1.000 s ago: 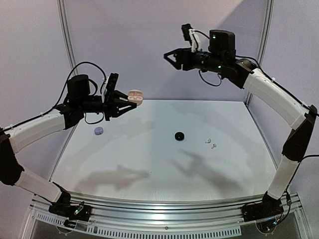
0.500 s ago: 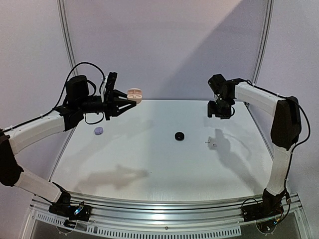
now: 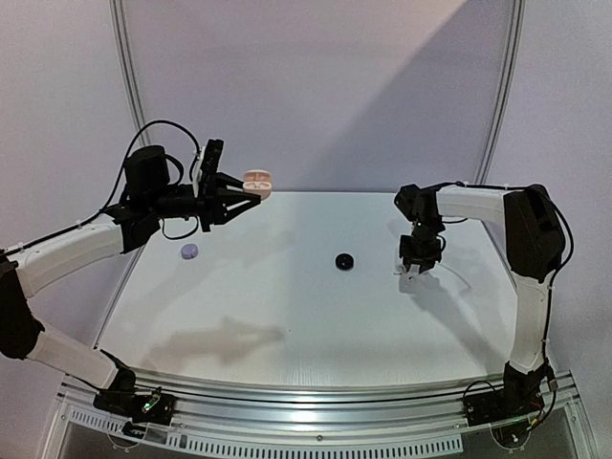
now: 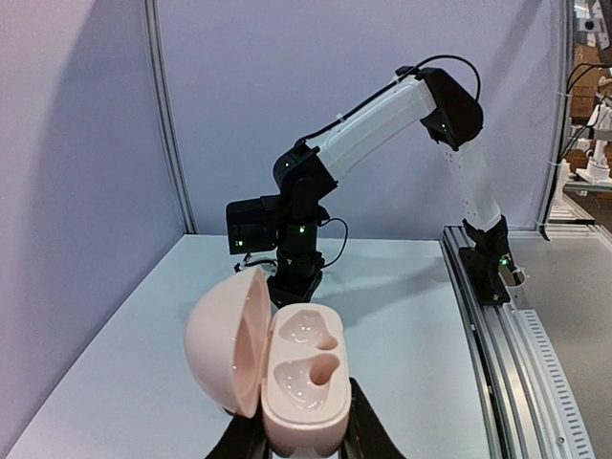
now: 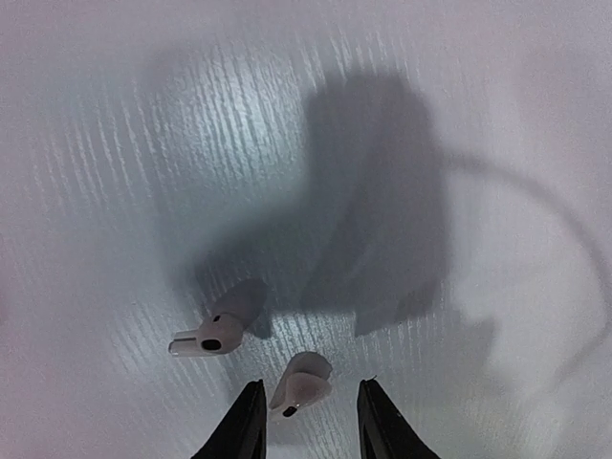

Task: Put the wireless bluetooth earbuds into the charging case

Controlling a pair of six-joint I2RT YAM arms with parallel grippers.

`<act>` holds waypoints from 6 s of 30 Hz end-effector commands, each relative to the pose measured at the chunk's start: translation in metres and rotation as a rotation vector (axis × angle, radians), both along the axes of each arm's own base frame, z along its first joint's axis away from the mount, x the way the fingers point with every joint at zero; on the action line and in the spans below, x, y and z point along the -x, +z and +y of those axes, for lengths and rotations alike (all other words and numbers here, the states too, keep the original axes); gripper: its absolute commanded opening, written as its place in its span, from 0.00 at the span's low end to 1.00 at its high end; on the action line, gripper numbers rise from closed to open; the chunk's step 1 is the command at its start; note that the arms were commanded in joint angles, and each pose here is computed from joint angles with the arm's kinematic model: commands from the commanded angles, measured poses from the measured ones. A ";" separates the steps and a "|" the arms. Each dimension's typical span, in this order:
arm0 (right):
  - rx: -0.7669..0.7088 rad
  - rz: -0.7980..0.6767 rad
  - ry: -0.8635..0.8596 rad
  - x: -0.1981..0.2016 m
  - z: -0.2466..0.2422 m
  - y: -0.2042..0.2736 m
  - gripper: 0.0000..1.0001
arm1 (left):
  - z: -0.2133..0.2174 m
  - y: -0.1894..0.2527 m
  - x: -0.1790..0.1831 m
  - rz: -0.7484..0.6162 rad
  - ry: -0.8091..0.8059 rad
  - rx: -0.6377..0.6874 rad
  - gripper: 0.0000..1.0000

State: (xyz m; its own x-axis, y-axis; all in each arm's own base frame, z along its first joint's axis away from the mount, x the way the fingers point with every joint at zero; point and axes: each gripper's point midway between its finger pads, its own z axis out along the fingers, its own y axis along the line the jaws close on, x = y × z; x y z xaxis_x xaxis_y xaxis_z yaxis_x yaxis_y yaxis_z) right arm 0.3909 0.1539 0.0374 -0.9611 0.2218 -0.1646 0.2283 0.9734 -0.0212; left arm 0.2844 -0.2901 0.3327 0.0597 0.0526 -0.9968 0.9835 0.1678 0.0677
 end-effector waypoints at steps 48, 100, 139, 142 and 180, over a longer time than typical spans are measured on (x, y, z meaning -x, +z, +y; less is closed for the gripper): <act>-0.074 0.074 -0.006 0.014 0.008 -0.020 0.09 | 0.003 0.006 -0.002 -0.038 0.008 0.005 0.00; -0.455 -1.394 0.980 0.067 0.333 0.416 0.01 | -0.002 0.036 -0.054 -0.297 0.429 0.190 0.00; -0.243 -1.324 1.065 0.046 0.342 0.367 0.00 | -0.005 0.038 -0.051 -0.305 0.398 0.187 0.00; -0.208 -1.312 1.078 0.044 0.341 0.361 0.00 | -0.005 0.040 -0.052 -0.306 0.400 0.192 0.00; -0.250 -1.425 1.007 0.059 0.324 0.419 0.67 | 0.002 0.026 -0.057 -0.250 0.432 0.169 0.00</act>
State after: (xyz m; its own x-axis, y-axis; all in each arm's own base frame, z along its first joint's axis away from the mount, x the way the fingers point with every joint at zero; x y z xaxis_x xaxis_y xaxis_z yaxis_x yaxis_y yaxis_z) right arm 0.3438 0.4980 0.4042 0.0903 -0.2661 -0.9597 -0.7049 0.6637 -0.2503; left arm 0.3469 -0.2906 0.3551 0.3045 -0.0208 -0.9523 0.7771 0.5835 0.2358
